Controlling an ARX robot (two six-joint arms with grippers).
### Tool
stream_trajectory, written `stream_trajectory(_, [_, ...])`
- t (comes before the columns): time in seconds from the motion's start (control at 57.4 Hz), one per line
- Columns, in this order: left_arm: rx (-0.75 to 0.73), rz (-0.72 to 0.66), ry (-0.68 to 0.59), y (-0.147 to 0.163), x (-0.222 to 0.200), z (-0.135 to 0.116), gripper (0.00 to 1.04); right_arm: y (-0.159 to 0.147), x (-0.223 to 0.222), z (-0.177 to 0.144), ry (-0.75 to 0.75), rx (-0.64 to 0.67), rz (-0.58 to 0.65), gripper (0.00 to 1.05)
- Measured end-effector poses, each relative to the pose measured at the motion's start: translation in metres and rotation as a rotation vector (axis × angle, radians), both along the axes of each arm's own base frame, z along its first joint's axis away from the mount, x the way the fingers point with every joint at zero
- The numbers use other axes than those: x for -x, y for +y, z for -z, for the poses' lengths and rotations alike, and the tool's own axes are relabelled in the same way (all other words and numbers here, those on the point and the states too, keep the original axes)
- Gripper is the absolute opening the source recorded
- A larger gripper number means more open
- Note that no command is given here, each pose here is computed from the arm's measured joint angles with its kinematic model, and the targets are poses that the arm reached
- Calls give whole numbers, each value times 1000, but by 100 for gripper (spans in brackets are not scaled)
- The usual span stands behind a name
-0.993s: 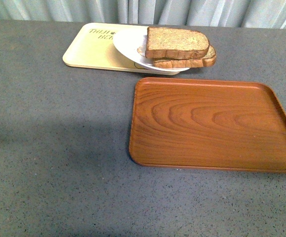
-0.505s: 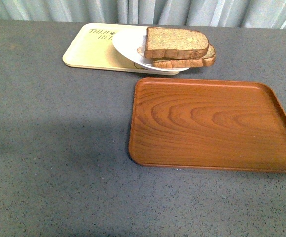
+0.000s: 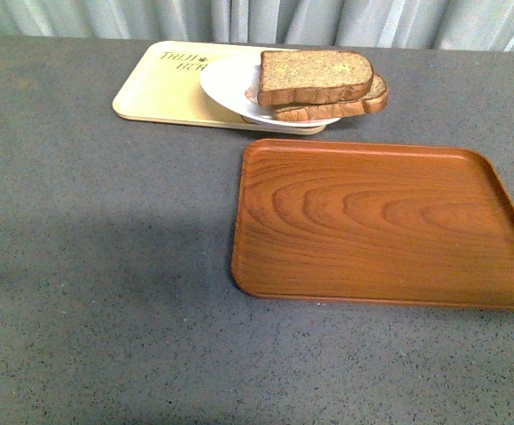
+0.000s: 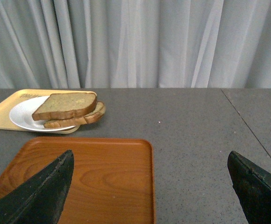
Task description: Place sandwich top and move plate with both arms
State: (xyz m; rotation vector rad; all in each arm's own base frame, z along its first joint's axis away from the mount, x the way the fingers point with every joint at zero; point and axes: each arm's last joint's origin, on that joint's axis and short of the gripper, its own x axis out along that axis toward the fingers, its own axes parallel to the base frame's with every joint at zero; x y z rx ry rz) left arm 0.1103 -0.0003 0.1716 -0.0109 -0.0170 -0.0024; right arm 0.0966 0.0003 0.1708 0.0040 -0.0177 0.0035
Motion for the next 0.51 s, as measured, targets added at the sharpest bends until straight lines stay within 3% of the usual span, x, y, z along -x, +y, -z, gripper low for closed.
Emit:
stream_trajectory(0.436, [-1,-1,18,0,13,4,2,0,0,0,1,0,0,96])
stream_trajectory(0.505, [0,-1,18,0,13,4,15,0,0,0,1,0,0,96])
